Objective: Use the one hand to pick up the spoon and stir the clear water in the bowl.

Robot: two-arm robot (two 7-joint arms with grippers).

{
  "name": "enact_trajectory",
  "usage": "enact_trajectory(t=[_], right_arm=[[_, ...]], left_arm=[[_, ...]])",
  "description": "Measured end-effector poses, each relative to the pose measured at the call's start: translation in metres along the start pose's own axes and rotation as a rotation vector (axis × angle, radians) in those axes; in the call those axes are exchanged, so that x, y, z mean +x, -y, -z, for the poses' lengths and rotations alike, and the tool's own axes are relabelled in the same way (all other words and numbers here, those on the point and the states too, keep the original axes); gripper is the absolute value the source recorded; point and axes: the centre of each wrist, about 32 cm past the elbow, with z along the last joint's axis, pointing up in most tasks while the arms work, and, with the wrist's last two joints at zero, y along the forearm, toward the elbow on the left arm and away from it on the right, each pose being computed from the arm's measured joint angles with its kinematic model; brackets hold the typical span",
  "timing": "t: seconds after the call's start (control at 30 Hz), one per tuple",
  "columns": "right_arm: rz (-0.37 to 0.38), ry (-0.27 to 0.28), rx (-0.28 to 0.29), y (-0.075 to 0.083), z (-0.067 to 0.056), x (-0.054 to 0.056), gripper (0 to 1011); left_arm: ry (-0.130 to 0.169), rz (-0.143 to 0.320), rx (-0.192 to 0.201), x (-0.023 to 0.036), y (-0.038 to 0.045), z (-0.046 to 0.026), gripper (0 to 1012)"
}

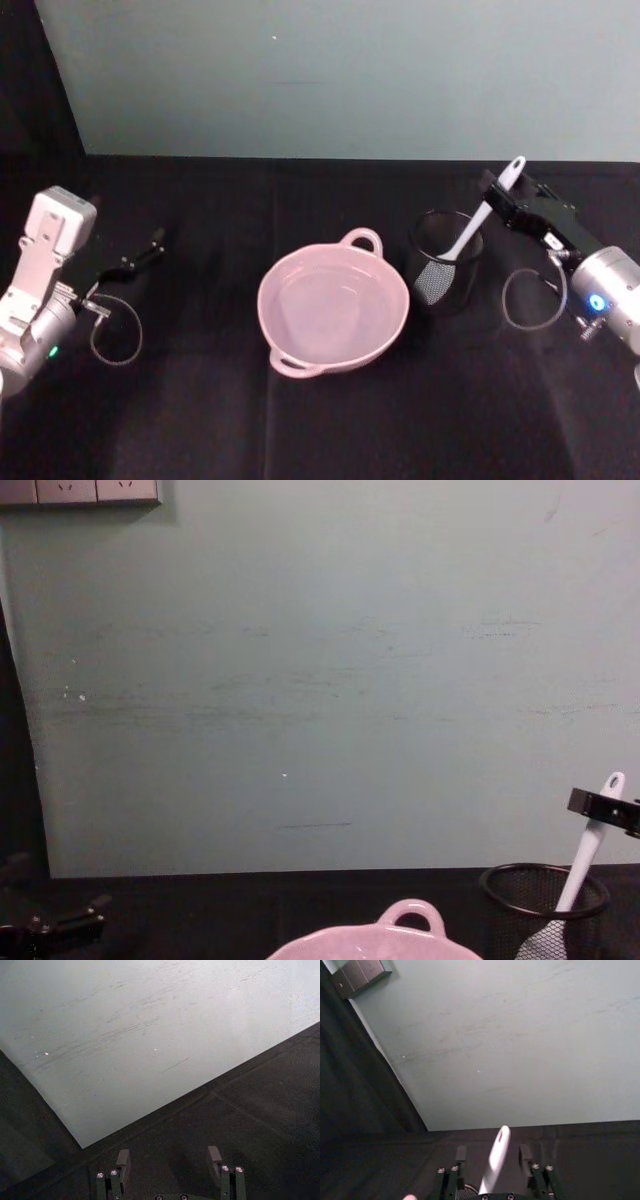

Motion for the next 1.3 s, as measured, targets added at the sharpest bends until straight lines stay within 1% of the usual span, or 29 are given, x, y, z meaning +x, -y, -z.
enact_trajectory(t=[0.1, 0.13, 0.17, 0.2, 0.27, 0.3, 0.33, 0.37, 0.43, 0.5, 0.53, 0.57, 0.63, 0.67, 0.8, 0.87, 1.0, 1.07, 1.17, 1.2, 1.23, 1.3], right_arm=[[-0.003, 0.002, -0.013, 0.006, -0.002, 0.001, 757], [-0.004, 0.004, -0.020, 0.008, -0.003, 0.001, 768], [-0.006, 0.008, -0.027, 0.010, -0.005, 0.001, 831], [-0.004, 0.018, -0.045, 0.013, -0.008, 0.000, 831], [-0.004, 0.032, -0.062, 0.019, -0.014, -0.002, 883], [-0.003, 0.050, -0.081, 0.025, -0.021, -0.004, 896], [-0.002, 0.060, -0.089, 0.028, -0.024, -0.005, 932], [-0.002, 0.060, -0.089, 0.028, -0.024, -0.005, 942], [0.005, 0.099, -0.128, 0.042, -0.039, -0.010, 1002], [0.011, 0.124, -0.149, 0.049, -0.046, -0.012, 1002], [0.022, 0.156, -0.172, 0.056, -0.052, -0.013, 1003], [0.029, 0.174, -0.186, 0.059, -0.055, -0.014, 1003], [0.048, 0.210, -0.213, 0.065, -0.059, -0.014, 1002], [0.068, 0.243, -0.236, 0.070, -0.062, -0.014, 1002], [0.122, 0.321, -0.284, 0.075, -0.065, -0.013, 1002], [0.175, 0.400, -0.328, 0.073, -0.061, -0.011, 1002], [0.205, 0.448, -0.345, 0.066, -0.052, -0.006, 1002], [0.214, 0.485, -0.328, 0.055, -0.040, -0.001, 1002], [0.219, 0.517, -0.287, 0.046, -0.030, 0.003, 1002], [0.216, 0.533, -0.266, 0.044, -0.026, 0.003, 1003], [0.215, 0.555, -0.230, 0.040, -0.019, 0.006, 1002], [0.213, 0.564, -0.204, 0.036, -0.012, 0.008, 1002]], left_arm=[[0.000, 0.000, 0.000, 0.0000, 0.0000, 0.0000, 1011], [0.000, 0.000, 0.000, 0.0000, 0.0000, 0.0000, 1011], [0.000, 0.000, 0.000, 0.0000, 0.0000, 0.0000, 1011], [0.000, 0.000, 0.000, 0.0000, 0.0000, 0.0000, 1011], [0.000, 0.000, 0.000, 0.0000, 0.0000, 0.0000, 1011], [0.000, 0.000, 0.000, 0.0000, 0.0000, 0.0000, 1011], [0.000, 0.000, 0.000, 0.0000, 0.0000, 0.0000, 1011], [0.000, 0.000, 0.000, 0.0000, 0.0000, 0.0000, 1011], [0.000, 0.000, 0.000, 0.0000, 0.0000, 0.0000, 1011], [0.000, 0.000, 0.000, 0.0000, 0.0000, 0.0000, 1011], [0.000, 0.000, 0.000, 0.0000, 0.0000, 0.0000, 1011], [0.000, 0.000, 0.000, 0.0000, 0.0000, 0.0000, 1011], [0.000, 0.000, 0.000, 0.0000, 0.0000, 0.0000, 1011], [0.000, 0.000, 0.000, 0.0000, 0.0000, 0.0000, 1011], [0.000, 0.000, 0.000, 0.0000, 0.0000, 0.0000, 1011], [0.000, 0.000, 0.000, 0.0000, 0.0000, 0.0000, 1011], [0.000, 0.000, 0.000, 0.0000, 0.0000, 0.0000, 1011], [0.000, 0.000, 0.000, 0.0000, 0.0000, 0.0000, 1011], [0.000, 0.000, 0.000, 0.0000, 0.0000, 0.0000, 1011], [0.000, 0.000, 0.000, 0.0000, 0.0000, 0.0000, 1011], [0.000, 0.000, 0.000, 0.0000, 0.0000, 0.0000, 1011], [0.000, 0.000, 0.000, 0.0000, 0.0000, 0.0000, 1011]])
